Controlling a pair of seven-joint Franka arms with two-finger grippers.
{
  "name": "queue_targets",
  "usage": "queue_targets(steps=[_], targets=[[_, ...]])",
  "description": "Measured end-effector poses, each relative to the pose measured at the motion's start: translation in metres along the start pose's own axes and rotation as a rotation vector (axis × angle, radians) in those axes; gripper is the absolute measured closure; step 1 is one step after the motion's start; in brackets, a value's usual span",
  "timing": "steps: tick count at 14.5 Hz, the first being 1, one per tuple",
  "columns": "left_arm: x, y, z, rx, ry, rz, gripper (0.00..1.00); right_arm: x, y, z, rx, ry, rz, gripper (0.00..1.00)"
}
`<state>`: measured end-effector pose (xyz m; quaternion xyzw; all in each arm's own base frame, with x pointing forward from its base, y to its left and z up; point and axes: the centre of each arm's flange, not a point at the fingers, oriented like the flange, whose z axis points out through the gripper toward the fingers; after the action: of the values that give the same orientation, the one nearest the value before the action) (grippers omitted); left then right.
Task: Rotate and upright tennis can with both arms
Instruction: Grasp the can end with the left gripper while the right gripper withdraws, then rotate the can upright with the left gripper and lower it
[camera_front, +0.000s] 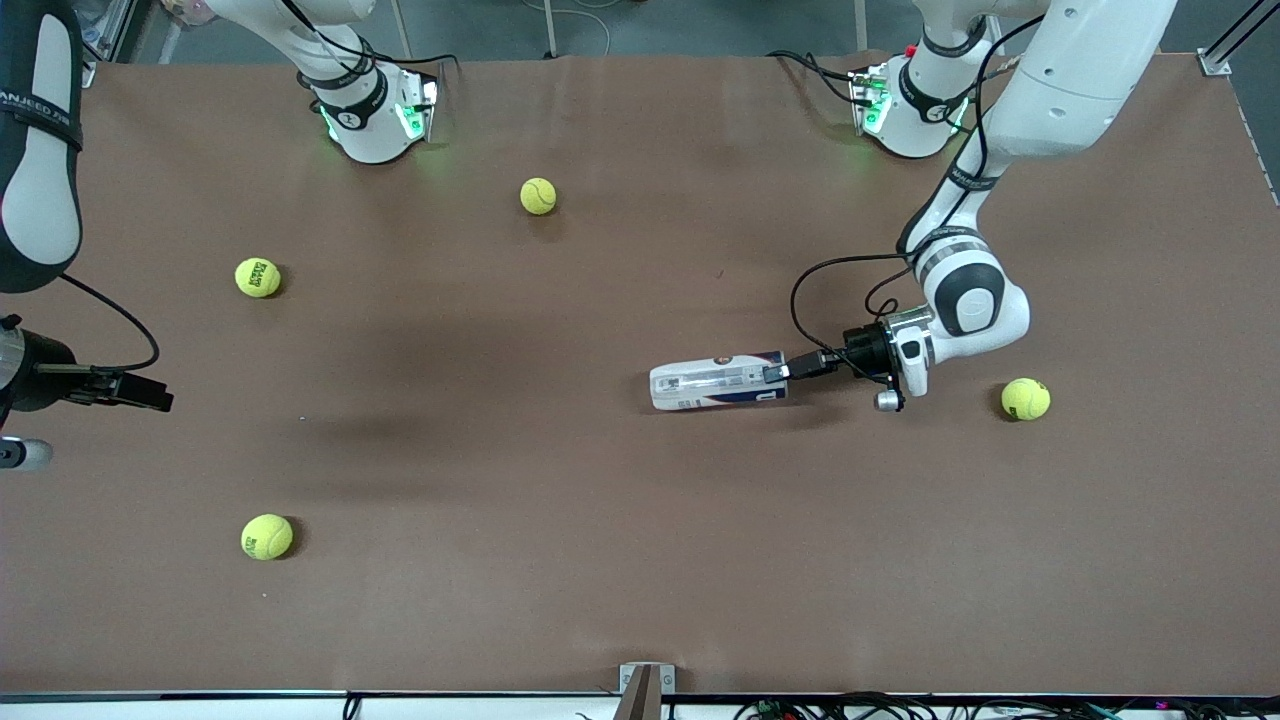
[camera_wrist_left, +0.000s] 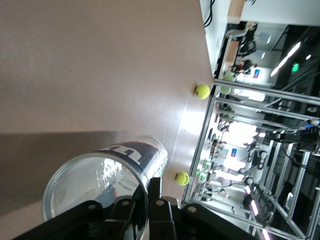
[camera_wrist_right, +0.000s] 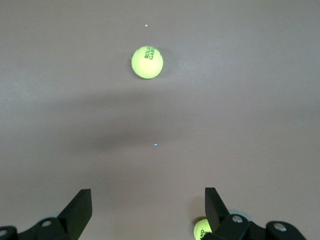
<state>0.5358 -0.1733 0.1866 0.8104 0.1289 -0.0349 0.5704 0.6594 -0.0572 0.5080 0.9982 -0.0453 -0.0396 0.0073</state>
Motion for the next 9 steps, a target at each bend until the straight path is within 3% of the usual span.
queue_targets(steps=[2,4,9], targets=[[0.013,0.04,-0.013,0.117,-0.071,-0.028,0.96,-0.005,-0.009,-0.005,0.001,-0.016,-0.014,0.0],[0.024,0.084,-0.025,0.238,-0.091,-0.067,0.96,-0.013,-0.011,-0.02,0.001,-0.005,-0.016,0.0],[0.034,0.192,-0.023,0.57,-0.024,-0.151,0.96,-0.044,-0.004,-0.049,0.004,-0.06,-0.028,0.0]])
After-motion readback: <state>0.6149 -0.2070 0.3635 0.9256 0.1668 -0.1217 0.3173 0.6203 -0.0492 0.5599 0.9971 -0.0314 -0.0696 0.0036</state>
